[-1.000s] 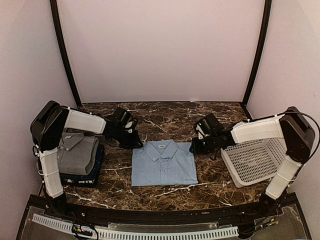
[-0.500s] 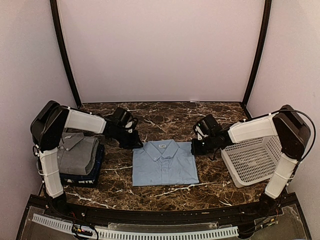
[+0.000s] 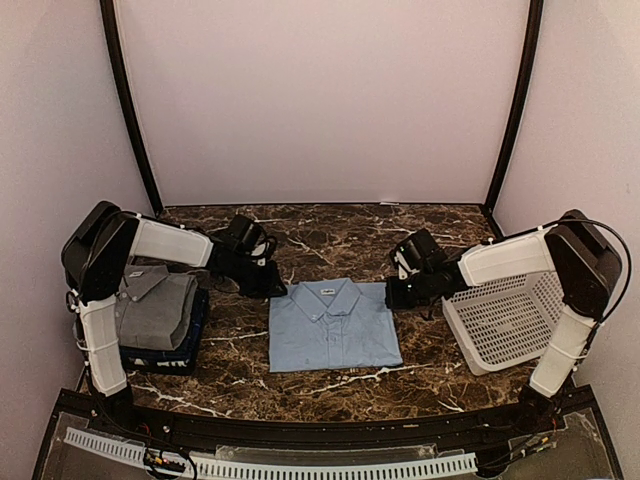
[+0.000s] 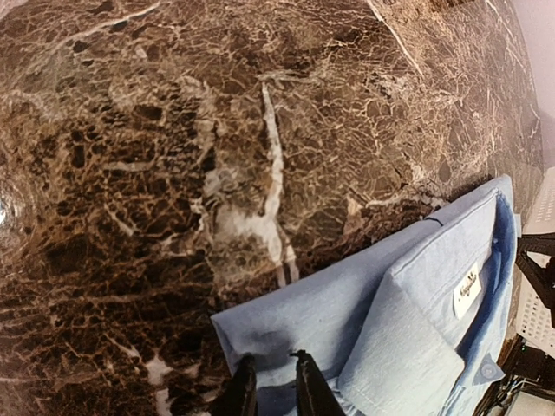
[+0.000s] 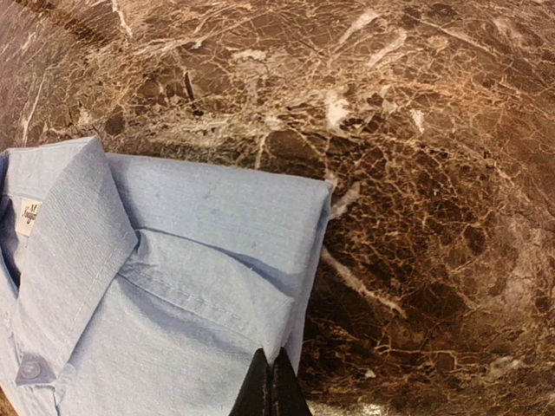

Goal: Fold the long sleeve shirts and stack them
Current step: Rotate the square-folded shirt at the center of the board, then move the square-folded shirt to the center of the board.

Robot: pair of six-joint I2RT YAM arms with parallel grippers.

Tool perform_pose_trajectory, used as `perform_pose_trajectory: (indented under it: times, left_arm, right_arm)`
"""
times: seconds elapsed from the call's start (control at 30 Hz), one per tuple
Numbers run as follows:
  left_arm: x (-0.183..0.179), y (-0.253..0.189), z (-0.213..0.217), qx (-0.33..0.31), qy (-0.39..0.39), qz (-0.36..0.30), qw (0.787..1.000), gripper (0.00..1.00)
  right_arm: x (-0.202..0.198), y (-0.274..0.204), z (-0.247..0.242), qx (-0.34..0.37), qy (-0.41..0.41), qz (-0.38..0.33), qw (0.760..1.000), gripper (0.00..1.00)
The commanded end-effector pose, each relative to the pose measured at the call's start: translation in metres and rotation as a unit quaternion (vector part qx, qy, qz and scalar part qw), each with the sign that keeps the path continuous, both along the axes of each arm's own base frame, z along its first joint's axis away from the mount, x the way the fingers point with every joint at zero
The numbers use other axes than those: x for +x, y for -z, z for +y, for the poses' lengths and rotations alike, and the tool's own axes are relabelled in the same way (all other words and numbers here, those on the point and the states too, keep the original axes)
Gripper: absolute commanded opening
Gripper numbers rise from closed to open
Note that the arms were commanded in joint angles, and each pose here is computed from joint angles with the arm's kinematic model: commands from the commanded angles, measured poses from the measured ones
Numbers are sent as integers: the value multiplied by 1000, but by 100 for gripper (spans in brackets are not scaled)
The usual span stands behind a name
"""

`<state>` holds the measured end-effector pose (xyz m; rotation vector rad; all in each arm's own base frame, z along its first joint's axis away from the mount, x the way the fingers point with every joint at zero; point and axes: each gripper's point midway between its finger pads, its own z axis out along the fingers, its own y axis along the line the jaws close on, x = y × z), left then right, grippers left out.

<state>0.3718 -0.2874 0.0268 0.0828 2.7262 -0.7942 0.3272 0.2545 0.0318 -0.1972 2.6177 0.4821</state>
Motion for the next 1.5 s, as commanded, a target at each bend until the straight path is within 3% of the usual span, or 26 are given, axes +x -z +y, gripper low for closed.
perform_pose_trajectory:
  times: [0.0, 0.23, 0.47, 0.53, 0.7, 0.93, 1.1, 1.47]
  left_arm:
    - [-7, 13, 12, 31, 1, 25, 999, 16]
    - [4, -16, 6, 19, 10, -7, 1000, 20]
    - [11, -76, 11, 12, -4, -65, 998, 52]
    - [10, -92, 18, 15, -15, -83, 996, 57]
    - [-7, -119, 34, 13, -31, -104, 994, 63]
    - [-37, -145, 59, 11, -47, -123, 991, 66]
    - [-56, -155, 70, 6, -51, -128, 990, 66]
    - [-88, -151, 91, 24, -51, -108, 993, 66]
  right_arm:
    - [3, -2, -14, -15, 19, -6, 1000, 3]
    - [4, -44, -3, 3, 7, -39, 999, 30]
    - [-19, -77, 52, 25, -52, -64, 996, 47]
    - [-31, -82, 77, 37, -78, -64, 994, 50]
    - [-70, -81, 145, 54, -152, -50, 986, 56]
    - [-106, -43, 186, 51, -198, -4, 979, 60]
    - [-96, -20, 181, 27, -192, 0, 981, 62]
    - [-28, 22, 123, -6, -157, 17, 988, 62]
